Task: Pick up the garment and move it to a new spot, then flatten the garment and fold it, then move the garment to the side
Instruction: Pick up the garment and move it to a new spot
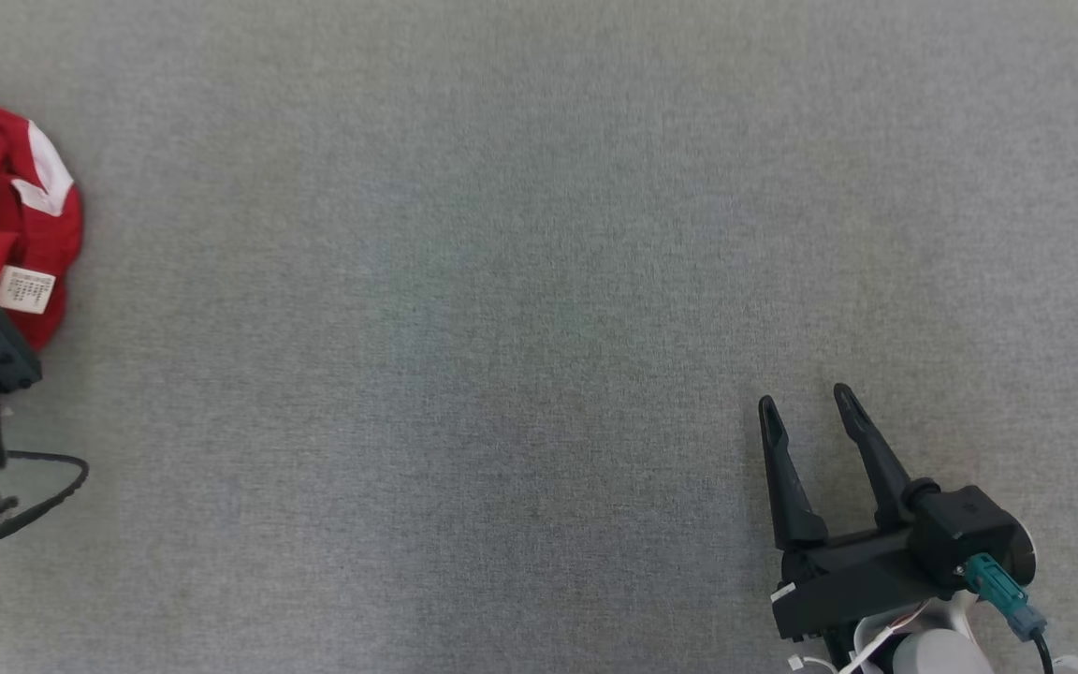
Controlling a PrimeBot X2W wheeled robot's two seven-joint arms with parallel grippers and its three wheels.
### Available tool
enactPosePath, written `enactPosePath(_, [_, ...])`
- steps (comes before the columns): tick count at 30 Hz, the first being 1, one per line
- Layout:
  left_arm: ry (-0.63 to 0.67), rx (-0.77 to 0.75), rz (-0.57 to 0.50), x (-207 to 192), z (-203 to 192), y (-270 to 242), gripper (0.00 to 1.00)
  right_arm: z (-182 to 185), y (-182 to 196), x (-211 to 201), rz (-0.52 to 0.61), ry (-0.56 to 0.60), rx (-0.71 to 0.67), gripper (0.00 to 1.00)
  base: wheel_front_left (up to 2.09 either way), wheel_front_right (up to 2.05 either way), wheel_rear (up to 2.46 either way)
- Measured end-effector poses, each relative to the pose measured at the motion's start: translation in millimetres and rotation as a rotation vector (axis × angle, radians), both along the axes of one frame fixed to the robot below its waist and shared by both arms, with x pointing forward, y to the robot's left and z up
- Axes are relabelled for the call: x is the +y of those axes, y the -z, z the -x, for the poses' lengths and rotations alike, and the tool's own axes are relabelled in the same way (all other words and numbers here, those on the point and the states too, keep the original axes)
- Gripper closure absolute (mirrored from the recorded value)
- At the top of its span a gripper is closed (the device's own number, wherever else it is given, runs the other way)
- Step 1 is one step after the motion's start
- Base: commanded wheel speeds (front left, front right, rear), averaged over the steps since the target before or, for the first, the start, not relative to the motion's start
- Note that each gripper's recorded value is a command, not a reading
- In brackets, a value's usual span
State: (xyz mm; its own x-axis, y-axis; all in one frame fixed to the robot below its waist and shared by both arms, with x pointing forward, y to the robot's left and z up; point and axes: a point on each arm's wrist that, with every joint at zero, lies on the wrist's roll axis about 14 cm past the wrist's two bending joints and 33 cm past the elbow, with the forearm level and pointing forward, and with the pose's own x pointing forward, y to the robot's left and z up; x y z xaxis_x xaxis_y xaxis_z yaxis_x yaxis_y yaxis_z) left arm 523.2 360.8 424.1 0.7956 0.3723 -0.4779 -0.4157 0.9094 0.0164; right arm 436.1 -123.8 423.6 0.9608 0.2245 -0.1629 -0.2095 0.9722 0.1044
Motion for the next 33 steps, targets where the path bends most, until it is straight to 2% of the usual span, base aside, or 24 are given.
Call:
enactPosePath(5, [0.047,-0.061,-0.071,6,-1,-45,1.00,5,-9,3,-0.046,0.004,-0.026,0.00,0.00,0.00,0.00])
enactPosePath(14, [0.191,-0.364,-0.201,-5,4,-191,1.00,21,-42,3,-0.109,0.024,-0.112,0.00,0.00,0.00,0.00])
enactPosePath(16, [0.212,-0.405,-0.207,-12,6,-208,1.00,23,-46,0,-0.112,0.031,-0.126,0.00,0.00,0.00,0.00])
enactPosePath(20, [0.318,-0.580,-0.202,-57,13,-271,1.00,29,-68,-8,-0.119,0.055,-0.187,0.00,0.00,0.00,0.00])
enactPosePath(25, [0.498,-0.751,-0.215,-136,25,-329,1.00,40,-88,-26,-0.102,0.103,-0.245,0.00,0.00,0.00,0.00])
enactPosePath(29, [0.678,-0.824,-0.168,-217,33,-340,1.00,51,-97,-44,-0.083,0.148,-0.277,0.00,0.00,0.00,0.00])
enactPosePath(33, [0.813,-0.845,-0.103,-277,41,-336,1.00,62,-104,-61,-0.078,0.195,-0.301,0.00,0.00,0.00,0.00])
